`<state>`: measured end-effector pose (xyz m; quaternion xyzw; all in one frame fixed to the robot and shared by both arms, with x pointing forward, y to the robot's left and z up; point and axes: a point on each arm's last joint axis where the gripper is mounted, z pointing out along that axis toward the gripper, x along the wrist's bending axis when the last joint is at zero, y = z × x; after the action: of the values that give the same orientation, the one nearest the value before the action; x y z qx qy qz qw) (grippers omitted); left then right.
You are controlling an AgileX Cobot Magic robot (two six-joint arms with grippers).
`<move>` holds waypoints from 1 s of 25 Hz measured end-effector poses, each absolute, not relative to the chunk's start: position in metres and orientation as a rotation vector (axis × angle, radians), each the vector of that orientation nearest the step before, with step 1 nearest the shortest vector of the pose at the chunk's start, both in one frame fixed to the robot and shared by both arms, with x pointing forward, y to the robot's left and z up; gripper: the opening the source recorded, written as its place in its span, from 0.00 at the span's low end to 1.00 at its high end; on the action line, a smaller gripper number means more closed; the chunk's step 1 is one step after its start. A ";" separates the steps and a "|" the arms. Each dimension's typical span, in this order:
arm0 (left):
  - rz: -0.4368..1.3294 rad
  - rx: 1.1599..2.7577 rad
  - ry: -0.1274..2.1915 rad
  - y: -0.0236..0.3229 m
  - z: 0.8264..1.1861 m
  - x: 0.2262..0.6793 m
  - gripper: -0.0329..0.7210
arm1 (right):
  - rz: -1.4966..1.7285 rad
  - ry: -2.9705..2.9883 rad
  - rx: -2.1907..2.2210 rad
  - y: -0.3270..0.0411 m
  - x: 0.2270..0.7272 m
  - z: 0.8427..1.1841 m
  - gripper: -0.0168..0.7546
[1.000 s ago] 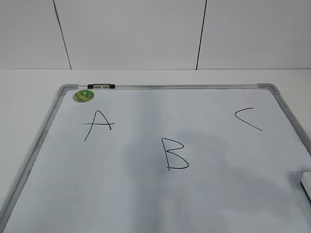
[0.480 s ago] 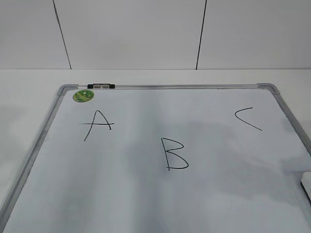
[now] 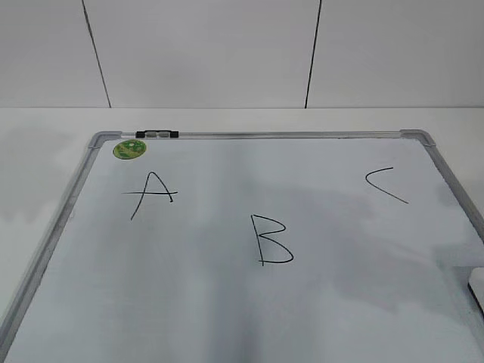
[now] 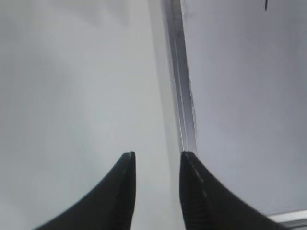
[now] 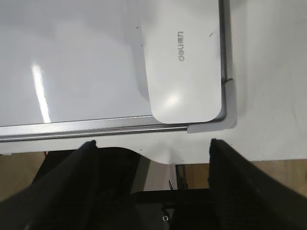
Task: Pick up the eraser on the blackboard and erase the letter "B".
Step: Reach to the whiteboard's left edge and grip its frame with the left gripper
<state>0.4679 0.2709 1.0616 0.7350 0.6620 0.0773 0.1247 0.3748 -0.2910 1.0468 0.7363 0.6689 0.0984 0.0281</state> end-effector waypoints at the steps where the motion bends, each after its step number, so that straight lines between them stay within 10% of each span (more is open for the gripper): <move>1: 0.214 2.149 1.937 0.270 1.058 0.480 0.36 | 0.304 2.065 2.273 -0.291 0.375 1.047 0.74; 25: -0.051 2.233 2.023 0.248 0.953 0.616 0.41 | 0.307 2.062 2.275 -0.291 0.375 1.047 0.74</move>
<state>0.6164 0.2485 0.9534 0.7394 0.6700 -0.0169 0.0639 0.3749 -0.2909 1.0469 0.7371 0.6679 0.0993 0.0279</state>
